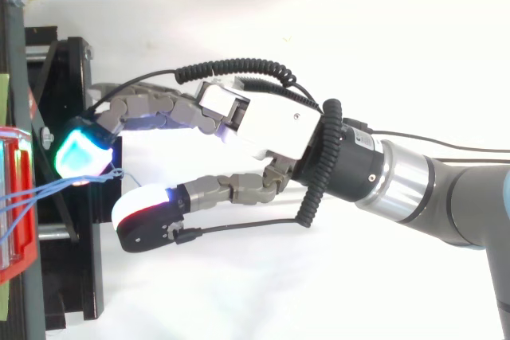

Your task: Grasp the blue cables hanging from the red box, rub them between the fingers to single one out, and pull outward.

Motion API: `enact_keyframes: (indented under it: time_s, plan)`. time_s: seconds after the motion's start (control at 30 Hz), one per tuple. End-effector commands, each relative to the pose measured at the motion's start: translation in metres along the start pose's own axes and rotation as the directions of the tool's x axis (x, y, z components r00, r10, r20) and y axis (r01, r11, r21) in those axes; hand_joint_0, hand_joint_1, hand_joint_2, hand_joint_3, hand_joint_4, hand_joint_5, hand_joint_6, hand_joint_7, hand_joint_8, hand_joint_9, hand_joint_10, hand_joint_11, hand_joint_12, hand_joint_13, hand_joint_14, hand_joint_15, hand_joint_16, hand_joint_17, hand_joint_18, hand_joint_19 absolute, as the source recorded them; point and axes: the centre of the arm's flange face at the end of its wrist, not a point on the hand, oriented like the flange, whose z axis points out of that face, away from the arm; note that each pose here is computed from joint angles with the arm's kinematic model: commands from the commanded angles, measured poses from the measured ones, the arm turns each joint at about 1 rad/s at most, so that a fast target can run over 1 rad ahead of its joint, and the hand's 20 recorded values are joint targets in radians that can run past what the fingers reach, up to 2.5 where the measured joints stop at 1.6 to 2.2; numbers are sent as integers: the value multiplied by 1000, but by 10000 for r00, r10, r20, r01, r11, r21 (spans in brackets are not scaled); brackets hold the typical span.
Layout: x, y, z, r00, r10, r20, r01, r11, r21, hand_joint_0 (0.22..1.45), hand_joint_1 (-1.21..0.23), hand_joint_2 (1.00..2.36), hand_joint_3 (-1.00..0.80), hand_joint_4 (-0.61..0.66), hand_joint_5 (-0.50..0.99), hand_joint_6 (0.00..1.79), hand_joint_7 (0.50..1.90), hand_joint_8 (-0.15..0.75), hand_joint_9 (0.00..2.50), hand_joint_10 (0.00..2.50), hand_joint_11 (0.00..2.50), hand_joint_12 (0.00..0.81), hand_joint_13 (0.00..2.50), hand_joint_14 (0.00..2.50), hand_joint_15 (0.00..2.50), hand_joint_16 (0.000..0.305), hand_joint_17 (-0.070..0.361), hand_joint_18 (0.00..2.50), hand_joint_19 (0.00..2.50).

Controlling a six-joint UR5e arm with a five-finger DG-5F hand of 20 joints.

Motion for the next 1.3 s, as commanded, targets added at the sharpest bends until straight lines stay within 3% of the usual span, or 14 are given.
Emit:
enact_keyframes:
  time_s: [0.0,0.33,0.63,0.87,1.13,1.27]
  plan:
    - [3,1,-1,10000,17,-56,-17,10000,11,540,-632,1004,-434,289,-126,503,869,264,608,8,239,338,279,6,172,44,99,94,170]
    - [6,0,-3,9993,186,-321,-185,9998,40,553,-629,1005,-428,290,-80,503,1061,263,791,12,362,336,424,9,242,41,93,244,229]
    - [8,10,3,9983,424,-398,-425,9991,-16,557,-628,1005,-429,268,-71,503,1118,262,854,13,412,336,503,11,284,40,91,326,277]
    - [4,24,4,9946,719,-753,-705,9973,220,557,-622,1006,-431,266,-69,503,1128,265,869,14,421,334,536,14,306,40,90,360,296]
    - [-3,40,1,9941,681,-842,-625,9957,679,560,-623,1006,-429,251,-60,503,1208,263,885,17,432,333,591,13,336,40,89,403,315]
    - [0,41,1,9938,708,-862,-655,9958,637,565,-629,1005,-429,236,-54,502,1270,261,902,16,443,332,603,14,342,39,88,423,323]
